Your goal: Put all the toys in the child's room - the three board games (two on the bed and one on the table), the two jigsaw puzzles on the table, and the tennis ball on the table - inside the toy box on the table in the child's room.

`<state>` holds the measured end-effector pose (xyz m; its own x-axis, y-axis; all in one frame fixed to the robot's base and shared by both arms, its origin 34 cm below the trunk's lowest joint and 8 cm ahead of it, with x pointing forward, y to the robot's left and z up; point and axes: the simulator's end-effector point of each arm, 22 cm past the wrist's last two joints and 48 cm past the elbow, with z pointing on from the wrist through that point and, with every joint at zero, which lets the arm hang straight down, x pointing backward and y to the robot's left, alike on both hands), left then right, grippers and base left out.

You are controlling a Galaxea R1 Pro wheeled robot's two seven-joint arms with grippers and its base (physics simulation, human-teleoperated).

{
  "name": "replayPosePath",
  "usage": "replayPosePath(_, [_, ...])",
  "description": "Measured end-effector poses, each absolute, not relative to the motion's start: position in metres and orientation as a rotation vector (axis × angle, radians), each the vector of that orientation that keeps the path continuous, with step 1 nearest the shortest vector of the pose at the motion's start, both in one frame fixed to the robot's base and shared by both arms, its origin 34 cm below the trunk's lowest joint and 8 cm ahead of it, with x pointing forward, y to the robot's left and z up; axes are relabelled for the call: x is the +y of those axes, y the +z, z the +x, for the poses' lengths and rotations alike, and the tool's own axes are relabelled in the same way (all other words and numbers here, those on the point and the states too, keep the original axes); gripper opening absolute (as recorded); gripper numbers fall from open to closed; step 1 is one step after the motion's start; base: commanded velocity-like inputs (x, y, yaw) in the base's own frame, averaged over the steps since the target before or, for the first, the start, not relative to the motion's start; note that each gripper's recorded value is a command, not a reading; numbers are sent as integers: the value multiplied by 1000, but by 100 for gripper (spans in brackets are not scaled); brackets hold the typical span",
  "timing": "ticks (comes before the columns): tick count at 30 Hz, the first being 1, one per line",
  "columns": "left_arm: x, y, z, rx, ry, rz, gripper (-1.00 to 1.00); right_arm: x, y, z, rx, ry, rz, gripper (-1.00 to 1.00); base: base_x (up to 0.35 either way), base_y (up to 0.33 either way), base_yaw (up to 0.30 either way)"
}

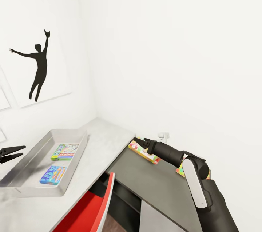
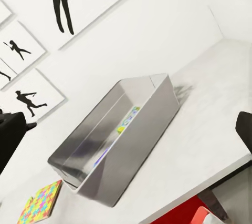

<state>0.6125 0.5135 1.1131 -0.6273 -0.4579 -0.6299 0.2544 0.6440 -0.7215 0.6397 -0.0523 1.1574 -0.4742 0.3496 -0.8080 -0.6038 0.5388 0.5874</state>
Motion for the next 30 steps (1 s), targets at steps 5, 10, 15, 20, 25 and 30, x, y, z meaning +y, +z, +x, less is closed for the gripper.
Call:
replayPosePath(5, [527, 1106, 593, 1928, -1034, -168, 100, -52, 1161, 638, 1723, 1137, -219, 100, -25, 0, -119])
replayPosePath(10, [533, 1122, 583, 1825, -1061, -170, 100, -53, 1171, 640, 1681, 1119, -224, 100, -183, 0, -109])
replayPosePath(15, [532, 1132, 581, 1798, -1053, -146, 100, -53, 1174, 640, 1667, 1111, -226, 100, -117, 0, -30])
replayPosePath(20, [530, 1137, 581, 1789, -1049, -129, 100, -53, 1173, 642, 1669, 1095, -225, 100, -20, 0, -5])
replayPosePath(25, [530, 1139, 581, 1786, -1046, -125, 100, -56, 1177, 644, 1646, 1082, -222, 100, -54, 0, -1])
replayPosePath(30, [530, 1139, 581, 1786, -1046, -125, 100, -56, 1179, 644, 1634, 1083, -223, 100, -164, 0, -1])
